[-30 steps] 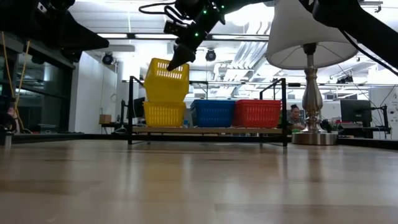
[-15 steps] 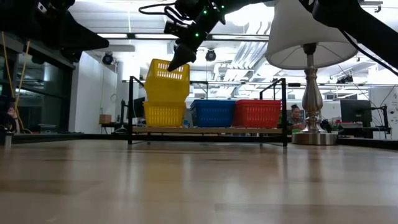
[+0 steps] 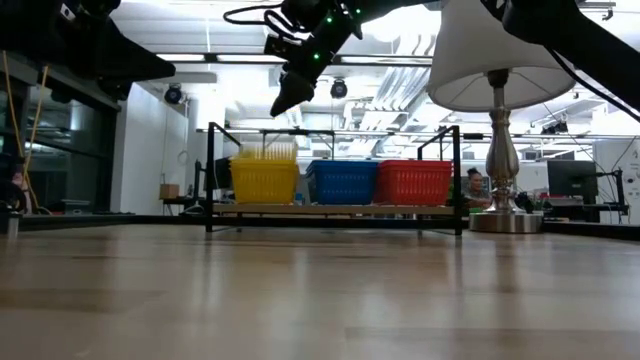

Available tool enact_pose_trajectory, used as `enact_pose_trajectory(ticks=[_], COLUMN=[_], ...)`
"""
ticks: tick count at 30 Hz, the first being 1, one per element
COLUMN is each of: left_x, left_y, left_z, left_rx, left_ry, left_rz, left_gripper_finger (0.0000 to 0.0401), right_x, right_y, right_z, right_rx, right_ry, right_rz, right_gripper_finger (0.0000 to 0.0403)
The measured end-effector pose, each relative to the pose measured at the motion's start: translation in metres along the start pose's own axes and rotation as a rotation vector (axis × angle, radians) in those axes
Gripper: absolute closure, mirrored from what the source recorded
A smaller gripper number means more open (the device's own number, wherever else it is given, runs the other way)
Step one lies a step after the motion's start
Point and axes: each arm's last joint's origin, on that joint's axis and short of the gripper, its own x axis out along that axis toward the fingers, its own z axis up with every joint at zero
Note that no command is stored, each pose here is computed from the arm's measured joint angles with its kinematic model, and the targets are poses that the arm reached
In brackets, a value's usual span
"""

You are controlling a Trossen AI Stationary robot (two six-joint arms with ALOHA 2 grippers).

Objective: Stack baskets on shelf by color
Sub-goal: Stack the yellow bin on top of the other yellow bins on the shelf, then return to Home Position

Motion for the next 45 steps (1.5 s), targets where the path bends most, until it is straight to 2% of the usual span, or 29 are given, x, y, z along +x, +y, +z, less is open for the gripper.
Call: enact_pose_trajectory(ticks=[7,13,16,20,24,27,29,33,35,41,45], left_x=[0.000,0.000,0.000,0.000,0.000,0.000,0.000,0.000,0.000,0.000,0.000], left_y=[0.000,0.000,0.000,0.000,0.000,0.000,0.000,0.000,0.000,0.000,0.000], left_z=[0.000,0.000,0.000,0.000,0.000,0.000,0.000,0.000,0.000,0.000,0.000], left_rx=[0.000,0.028,0.033,0.033,0.032,0.032,0.032,0.029,0.028,0.026,0.026], left_ry=[0.000,0.000,0.000,-0.001,-0.002,-0.002,-0.003,0.001,0.001,0.000,0.000], left_rz=[0.000,0.000,0.001,0.001,0.002,0.002,0.001,-0.007,-0.007,-0.007,-0.005], left_gripper_finger=[0.0401,0.0401,0.0401,0.0401,0.0401,0.0401,0.0401,0.0401,0.0401,0.0401,0.0401], right_x=[-0.001,-0.016,-0.030,-0.049,-0.055,-0.057,-0.064,-0.089,-0.103,-0.166,-0.206], right_y=[-0.003,-0.001,0.006,0.020,0.038,0.057,0.074,0.105,0.122,0.174,0.198], right_z=[0.004,0.006,0.002,-0.012,-0.028,-0.029,-0.027,-0.033,-0.041,-0.082,-0.112], right_rx=[0.003,0.015,0.032,0.135,0.216,0.182,0.163,0.145,0.165,0.275,0.374], right_ry=[0.006,0.142,0.212,0.329,0.502,0.556,0.567,0.513,0.441,0.132,-0.074], right_rz=[-0.076,-0.171,-0.096,0.116,0.315,0.377,0.404,0.417,0.409,0.379,0.350], right_gripper_finger=[0.0288,0.0288,0.0289,0.0299,0.0348,0.0393,0.0391,0.0400,0.0399,0.0401,0.0402])
